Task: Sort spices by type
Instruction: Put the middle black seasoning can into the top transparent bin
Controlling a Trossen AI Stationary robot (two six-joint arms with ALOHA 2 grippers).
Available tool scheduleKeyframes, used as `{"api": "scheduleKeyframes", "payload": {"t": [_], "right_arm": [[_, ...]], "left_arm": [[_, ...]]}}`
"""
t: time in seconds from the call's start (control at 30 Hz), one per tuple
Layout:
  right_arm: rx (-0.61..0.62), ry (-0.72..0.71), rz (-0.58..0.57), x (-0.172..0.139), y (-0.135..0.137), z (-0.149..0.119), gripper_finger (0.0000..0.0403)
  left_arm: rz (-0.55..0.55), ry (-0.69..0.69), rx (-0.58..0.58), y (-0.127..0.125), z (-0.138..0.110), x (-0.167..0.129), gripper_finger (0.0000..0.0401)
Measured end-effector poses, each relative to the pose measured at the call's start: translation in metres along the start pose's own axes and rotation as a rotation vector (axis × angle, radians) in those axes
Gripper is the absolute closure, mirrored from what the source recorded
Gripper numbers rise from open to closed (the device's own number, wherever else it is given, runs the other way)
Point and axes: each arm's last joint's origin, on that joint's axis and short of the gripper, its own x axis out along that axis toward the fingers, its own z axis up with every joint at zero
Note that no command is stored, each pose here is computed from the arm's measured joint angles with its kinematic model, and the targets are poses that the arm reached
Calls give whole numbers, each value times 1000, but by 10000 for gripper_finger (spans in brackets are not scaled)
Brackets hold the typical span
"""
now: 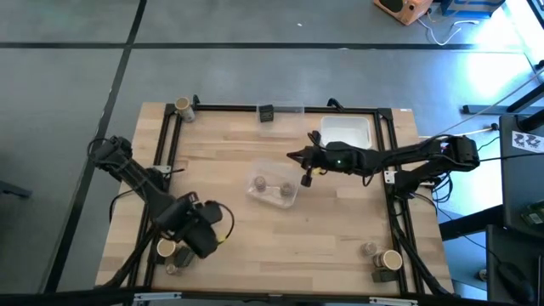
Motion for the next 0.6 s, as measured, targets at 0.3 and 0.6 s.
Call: {"api": "scheduleKeyframes", "payload": {"t": [0.3, 0.6], "right_arm": [[9, -35, 22, 0, 2, 3, 386], [10, -35, 22, 0, 2, 3, 386]], "left_arm": [[-51, -103, 78, -10, 0, -2, 187], [-63, -74, 3, -6, 7, 3, 156]]}}
